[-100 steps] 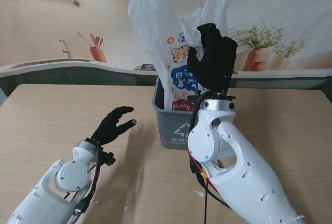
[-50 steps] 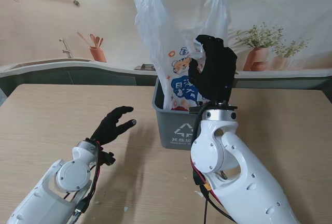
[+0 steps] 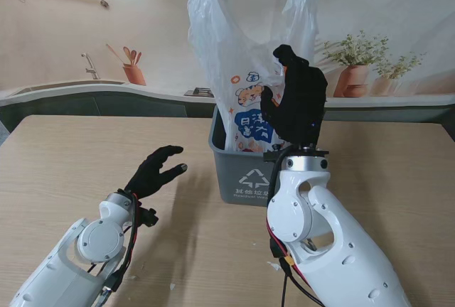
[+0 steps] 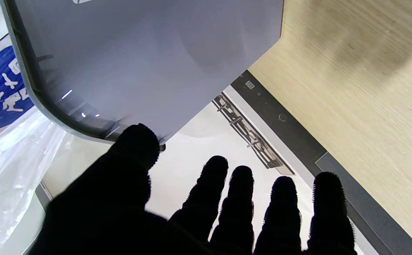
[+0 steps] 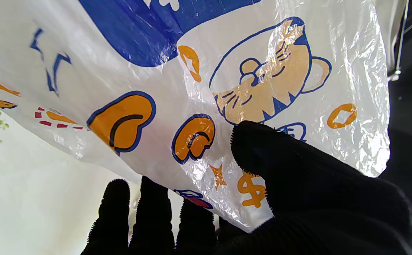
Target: Fit the garbage bag over the bin
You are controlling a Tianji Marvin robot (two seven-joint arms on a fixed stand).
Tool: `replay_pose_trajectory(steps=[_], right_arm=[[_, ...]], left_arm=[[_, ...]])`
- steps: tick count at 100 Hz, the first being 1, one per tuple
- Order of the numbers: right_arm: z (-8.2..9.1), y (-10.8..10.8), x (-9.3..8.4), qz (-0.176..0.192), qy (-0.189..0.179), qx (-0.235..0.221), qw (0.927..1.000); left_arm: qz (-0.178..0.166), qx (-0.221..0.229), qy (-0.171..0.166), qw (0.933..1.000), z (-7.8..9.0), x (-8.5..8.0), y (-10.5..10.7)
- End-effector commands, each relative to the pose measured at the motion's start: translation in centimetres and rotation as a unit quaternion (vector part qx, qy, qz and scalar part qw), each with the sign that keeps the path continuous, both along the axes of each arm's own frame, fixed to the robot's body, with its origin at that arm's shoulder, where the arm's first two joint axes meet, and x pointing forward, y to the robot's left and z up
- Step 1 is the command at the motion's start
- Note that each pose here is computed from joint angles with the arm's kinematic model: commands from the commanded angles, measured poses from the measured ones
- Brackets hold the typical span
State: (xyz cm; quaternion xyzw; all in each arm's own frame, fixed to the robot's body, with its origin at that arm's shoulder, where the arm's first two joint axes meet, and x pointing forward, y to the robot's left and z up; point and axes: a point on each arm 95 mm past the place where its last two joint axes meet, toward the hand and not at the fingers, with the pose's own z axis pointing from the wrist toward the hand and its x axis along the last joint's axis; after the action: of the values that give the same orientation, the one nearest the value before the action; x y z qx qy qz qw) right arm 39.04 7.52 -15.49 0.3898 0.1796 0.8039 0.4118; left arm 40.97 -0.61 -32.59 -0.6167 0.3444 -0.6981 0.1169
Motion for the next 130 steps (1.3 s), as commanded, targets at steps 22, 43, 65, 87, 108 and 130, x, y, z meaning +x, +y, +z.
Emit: replay_pose_trajectory(steps=[22,43,65,87,108,130], right_arm=[[-1.5,-0.2,-1.1,0.015,0.037,-0.006,0.9992],[-2.2,-0.4,-1.5,0.022,0.078,-0.025,0.9964],[-2.4,-0.6,-1.8,0.017,0.081,-0.028,0.9961],[-2.1,-1.8,-2.6,0.018,0.060,-0.033,0.9975],[-2.0,-3.8,-2.5,0.015,0.048,-0.047,0.9976],[-1.6,-6.8,-2.3,0.055,0.023,-0.096,0.9936]], left_arm=[[-0.007,0.000,0.005,1.0000,-0.1,-0.1,-0.4],[-0.008,0.001,0.005,1.0000,-0.1,-0.1,-0.4],[-0.007,0.001,0.004,1.0000,0.0,-0.1,-0.3],[-0.004,0.001,0.001,1.0000,0.1,-0.2,-0.2],[-0.003,0.002,-0.015,0.9999,0.9,-0.5,-0.1],[-0.003,0.002,-0.044,0.9990,2.6,-0.6,0.0]])
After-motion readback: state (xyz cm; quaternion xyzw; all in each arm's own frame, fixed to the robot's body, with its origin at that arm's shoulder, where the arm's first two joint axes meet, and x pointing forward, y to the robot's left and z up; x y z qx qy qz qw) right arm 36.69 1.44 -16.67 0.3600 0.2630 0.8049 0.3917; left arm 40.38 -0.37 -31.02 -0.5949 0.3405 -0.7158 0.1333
